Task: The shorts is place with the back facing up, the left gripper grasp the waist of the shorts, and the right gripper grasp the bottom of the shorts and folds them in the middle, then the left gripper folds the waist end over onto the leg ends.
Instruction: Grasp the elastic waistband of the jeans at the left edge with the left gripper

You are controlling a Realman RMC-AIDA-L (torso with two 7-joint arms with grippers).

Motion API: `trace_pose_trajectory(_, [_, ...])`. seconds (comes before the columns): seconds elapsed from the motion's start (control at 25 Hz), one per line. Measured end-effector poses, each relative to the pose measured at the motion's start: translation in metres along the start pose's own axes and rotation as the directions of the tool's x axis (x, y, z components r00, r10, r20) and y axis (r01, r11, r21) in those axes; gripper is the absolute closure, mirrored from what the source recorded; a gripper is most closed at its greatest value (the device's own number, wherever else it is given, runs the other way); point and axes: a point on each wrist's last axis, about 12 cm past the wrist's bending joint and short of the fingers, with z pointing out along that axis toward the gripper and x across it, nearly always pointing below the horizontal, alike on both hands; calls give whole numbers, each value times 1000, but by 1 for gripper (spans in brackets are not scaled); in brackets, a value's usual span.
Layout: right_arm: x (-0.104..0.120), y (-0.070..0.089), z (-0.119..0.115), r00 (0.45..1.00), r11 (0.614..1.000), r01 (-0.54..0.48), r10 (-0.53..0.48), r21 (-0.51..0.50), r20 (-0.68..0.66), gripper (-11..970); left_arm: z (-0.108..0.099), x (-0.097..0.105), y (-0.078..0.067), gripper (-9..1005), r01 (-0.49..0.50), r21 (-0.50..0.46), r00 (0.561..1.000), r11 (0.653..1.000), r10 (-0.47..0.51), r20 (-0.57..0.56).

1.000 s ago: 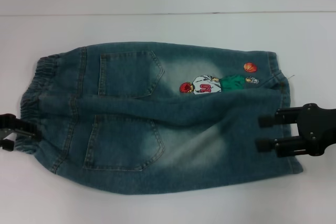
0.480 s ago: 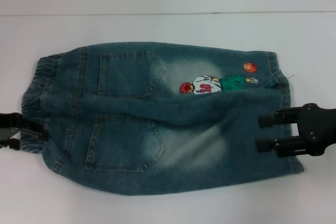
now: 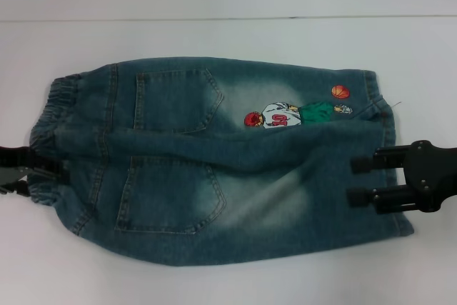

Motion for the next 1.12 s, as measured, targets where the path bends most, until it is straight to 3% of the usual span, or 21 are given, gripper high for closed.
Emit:
trace_pose_trajectory(0.64, [1,-2,-1,1000,1000,-2,2,3,9,202,4,5,-5,175,-29,24,999,999,30,-26])
trace_pose_trajectory(0.72, [1,-2,-1,1000,1000,-3,3,4,10,202,7,5,-6,387,-36,23,999,999,36,-23])
trace_pose_trajectory(0.96, [3,-2,-2,1000,1000,-7,7,9,15,202,8,3,-6,595,-47,18,999,999,47,-9])
trace_pose_trajectory(1.12, [3,-2,-3,1000,1000,-8,7,9,15,202,8,3,-6,785,-51,14,999,999,51,-3])
